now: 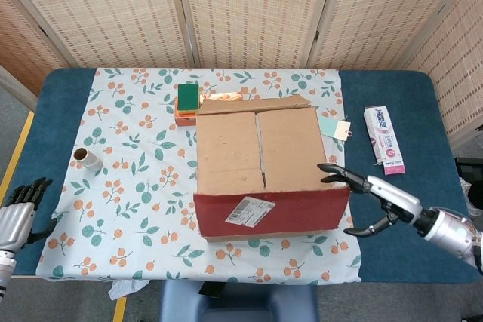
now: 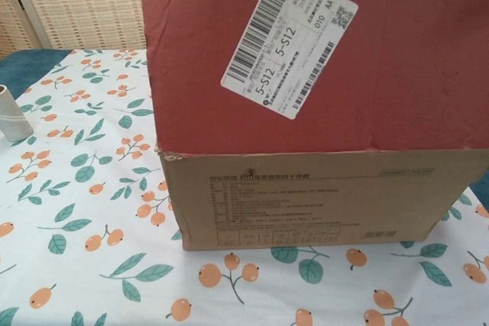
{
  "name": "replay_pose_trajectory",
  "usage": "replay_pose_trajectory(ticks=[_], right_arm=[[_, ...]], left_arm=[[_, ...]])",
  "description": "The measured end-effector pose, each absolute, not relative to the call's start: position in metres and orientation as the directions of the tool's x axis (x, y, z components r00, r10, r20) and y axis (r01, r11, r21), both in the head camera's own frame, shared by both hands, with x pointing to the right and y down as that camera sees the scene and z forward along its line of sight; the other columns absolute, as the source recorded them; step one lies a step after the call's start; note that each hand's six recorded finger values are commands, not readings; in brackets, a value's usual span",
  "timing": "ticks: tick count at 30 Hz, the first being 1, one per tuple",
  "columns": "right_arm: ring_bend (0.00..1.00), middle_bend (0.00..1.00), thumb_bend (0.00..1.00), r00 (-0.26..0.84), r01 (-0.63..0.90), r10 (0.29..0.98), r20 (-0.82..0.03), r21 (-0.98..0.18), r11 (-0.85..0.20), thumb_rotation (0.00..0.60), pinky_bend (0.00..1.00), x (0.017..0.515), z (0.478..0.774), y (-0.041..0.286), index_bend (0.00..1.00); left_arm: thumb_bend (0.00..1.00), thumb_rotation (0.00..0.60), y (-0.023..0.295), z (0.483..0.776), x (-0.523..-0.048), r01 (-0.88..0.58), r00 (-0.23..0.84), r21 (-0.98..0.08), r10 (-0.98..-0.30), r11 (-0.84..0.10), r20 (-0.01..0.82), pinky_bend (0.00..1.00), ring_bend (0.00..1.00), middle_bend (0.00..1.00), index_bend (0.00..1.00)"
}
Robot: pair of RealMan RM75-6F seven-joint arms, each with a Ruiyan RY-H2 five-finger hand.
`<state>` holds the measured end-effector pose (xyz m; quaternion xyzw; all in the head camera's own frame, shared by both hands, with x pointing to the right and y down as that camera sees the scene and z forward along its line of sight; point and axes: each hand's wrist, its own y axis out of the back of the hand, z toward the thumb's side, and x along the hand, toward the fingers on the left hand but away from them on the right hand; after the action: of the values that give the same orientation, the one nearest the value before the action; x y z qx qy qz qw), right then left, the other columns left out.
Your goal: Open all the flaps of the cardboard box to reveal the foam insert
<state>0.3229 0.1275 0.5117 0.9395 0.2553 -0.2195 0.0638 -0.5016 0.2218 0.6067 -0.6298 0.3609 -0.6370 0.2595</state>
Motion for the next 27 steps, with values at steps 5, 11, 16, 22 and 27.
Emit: replay_pose_trajectory(ticks=[5,11,16,22,27], right_arm=[[0.11,0.00,0.28,0.769,0.480,0.459,-0.444,-0.073,-0.874,0.600,0.34,0.341,0.490,0.160,0.00],[0.09,0.00,0.28,0.757,0.441,0.414,-0.506,-0.072,-0.895,0.600,0.34,0.371,0.484,0.207,0.00],[0.09,0.00,0.28,0.736,0.403,0.394,-0.552,-0.111,-0.908,0.600,0.33,0.393,0.489,0.230,0.00],[0.08,0.00,0.28,0.734,0.368,0.442,-0.516,-0.244,-0.897,0.600,0.28,0.381,0.486,0.217,0.07],[0.04,0.00,0.29,0.732,0.287,0.492,-0.471,-0.441,-0.850,0.565,0.06,0.352,0.482,0.194,0.19]], left_arm=[[0.46,0.600,0.223,0.606,-0.503,-0.099,-0.090,-0.795,-0.790,-0.599,0.607,0.00,0.10,0.07,0.00],[0.46,0.600,0.228,0.607,-0.501,-0.065,-0.111,-0.804,-0.796,-0.591,0.595,0.00,0.10,0.07,0.00],[0.46,0.600,0.229,0.609,-0.498,-0.058,-0.113,-0.802,-0.794,-0.595,0.597,0.00,0.10,0.07,0.00],[0.46,0.600,0.227,0.609,-0.495,-0.073,-0.099,-0.800,-0.794,-0.596,0.600,0.00,0.10,0.07,0.00],[0.47,0.600,0.226,0.603,-0.493,-0.089,-0.081,-0.807,-0.803,-0.584,0.590,0.00,0.06,0.07,0.00]])
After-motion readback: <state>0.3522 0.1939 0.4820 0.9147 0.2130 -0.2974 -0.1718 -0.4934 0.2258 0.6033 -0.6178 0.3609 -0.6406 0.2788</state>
